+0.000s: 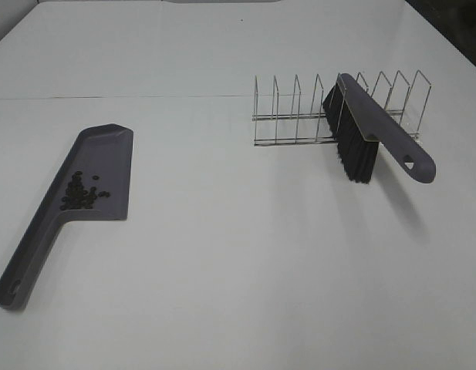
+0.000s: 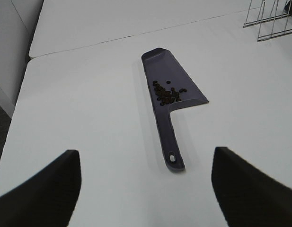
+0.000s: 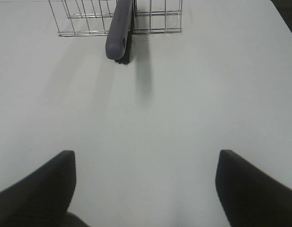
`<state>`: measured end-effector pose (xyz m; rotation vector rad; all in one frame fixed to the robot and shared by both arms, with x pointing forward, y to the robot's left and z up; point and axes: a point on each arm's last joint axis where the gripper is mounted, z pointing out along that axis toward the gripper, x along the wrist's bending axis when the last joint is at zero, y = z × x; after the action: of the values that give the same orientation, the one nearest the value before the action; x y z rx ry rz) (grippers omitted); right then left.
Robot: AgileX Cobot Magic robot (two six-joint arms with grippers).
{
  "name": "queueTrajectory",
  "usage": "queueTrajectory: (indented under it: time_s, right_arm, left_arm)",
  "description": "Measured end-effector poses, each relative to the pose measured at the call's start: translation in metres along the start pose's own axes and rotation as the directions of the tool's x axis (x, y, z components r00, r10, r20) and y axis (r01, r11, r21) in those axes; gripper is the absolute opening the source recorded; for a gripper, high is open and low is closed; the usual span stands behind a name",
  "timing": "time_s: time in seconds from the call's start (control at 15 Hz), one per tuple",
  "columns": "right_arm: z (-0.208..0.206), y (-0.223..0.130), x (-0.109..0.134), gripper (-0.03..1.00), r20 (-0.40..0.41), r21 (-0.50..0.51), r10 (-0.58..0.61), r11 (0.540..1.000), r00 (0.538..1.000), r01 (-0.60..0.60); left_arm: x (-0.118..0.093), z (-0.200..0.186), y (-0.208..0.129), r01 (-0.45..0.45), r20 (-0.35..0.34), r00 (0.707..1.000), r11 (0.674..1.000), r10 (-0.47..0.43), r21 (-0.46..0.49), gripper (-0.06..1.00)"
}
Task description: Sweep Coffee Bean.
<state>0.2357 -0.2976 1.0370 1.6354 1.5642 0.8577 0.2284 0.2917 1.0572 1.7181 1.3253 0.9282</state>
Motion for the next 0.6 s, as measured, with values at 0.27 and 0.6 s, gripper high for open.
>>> queueTrajectory:
  time_s: [0.27,0.6]
  right_arm:
    - [0.0,0.0,0.0,0.76,0.0,0.0,0.0,1.0,1.0,0.0]
    - [0.0,0.0,0.0,0.76,0.0,0.0,0.0,1.0,1.0,0.0]
  left_arm:
    - [0.0,0.0,0.0,0.0,0.0,1.0,1.0,0.0,0.0,0.7]
    - [0.0,0.0,0.0,0.0,0.0,1.0,1.0,0.0,0.0,0.7]
